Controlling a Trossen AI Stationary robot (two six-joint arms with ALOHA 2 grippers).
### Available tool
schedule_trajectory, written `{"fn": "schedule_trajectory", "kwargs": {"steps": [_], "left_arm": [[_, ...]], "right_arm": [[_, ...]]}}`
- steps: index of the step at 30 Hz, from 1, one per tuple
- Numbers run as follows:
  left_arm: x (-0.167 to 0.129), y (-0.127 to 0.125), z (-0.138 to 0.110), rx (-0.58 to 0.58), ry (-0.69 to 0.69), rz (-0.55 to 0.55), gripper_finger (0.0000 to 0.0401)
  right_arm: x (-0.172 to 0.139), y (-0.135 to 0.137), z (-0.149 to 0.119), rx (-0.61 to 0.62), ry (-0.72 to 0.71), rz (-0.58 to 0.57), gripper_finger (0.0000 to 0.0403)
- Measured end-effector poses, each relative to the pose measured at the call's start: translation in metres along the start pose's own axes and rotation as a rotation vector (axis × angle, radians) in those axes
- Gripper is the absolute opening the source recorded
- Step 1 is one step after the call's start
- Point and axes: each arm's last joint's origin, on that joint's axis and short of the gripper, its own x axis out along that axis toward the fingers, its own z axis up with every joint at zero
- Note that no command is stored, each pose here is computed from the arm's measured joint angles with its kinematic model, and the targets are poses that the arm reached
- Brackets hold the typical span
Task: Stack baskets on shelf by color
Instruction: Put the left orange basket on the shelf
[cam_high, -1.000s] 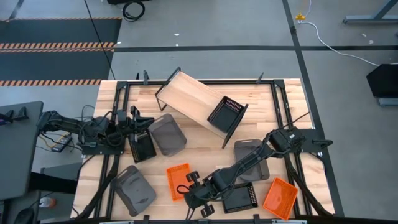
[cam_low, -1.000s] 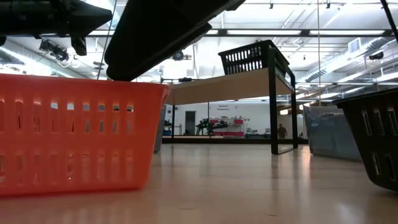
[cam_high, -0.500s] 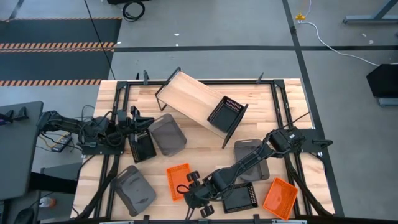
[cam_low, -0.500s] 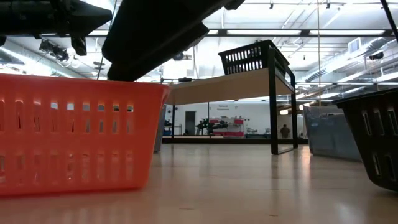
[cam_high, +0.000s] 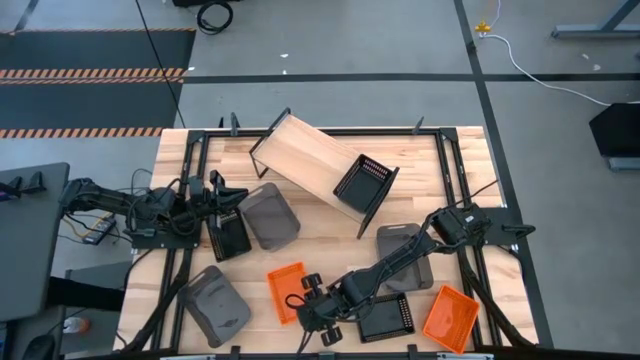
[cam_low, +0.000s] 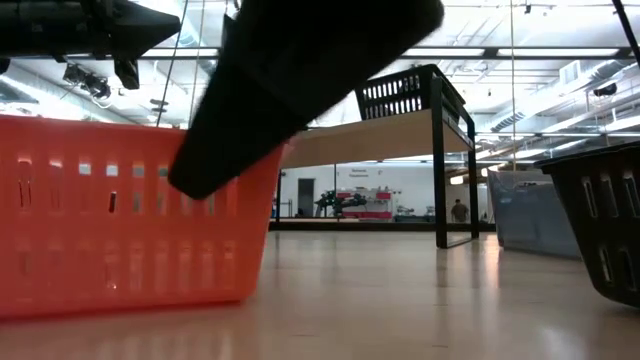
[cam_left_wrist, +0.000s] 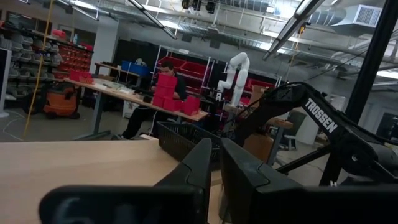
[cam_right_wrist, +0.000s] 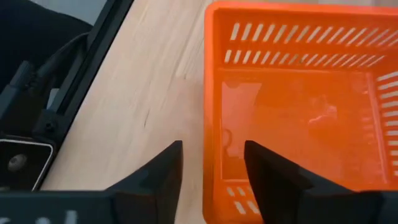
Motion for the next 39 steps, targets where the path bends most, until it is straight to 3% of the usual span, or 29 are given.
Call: {"fn": "schedule_trajectory", "kwargs": {"steps": [8, 16, 20, 24, 28, 32, 39], "left_arm": [[0.000, 0.000, 0.000, 0.001, 0.000, 0.001, 0.0039], [0.000, 0.000, 0.000, 0.000, 0.000, 0.000, 0.0039], [0.000, 0.000, 0.000, 0.000, 0.000, 0.000, 0.0041], [0.000, 0.000, 0.000, 0.000, 0.000, 0.000, 0.0039], [0.000, 0.000, 0.000, -0.001, -0.001, 0.000, 0.0040], [0.000, 0.000, 0.000, -0.001, -0.002, 0.000, 0.0040], [0.000, 0.000, 0.001, -0.003, -0.007, 0.000, 0.0041]], "right_arm": [[0.000, 0.000, 0.000, -0.059, 0.002, 0.006, 0.0019], [-0.023, 0.001, 0.021, -0.101, -0.007, 0.029, 0.0014], [-0.058, -0.001, 0.046, -0.117, -0.018, -0.008, 0.0015], [-0.106, -0.013, 0.070, -0.151, -0.044, -0.138, 0.0018], [-0.147, -0.038, 0.070, -0.144, -0.068, -0.316, 0.0014], [-0.194, -0.081, 0.069, -0.009, -0.099, -0.489, 0.0015], [-0.242, -0.164, 0.056, 0.232, -0.120, -0.584, 0.0017]]}}
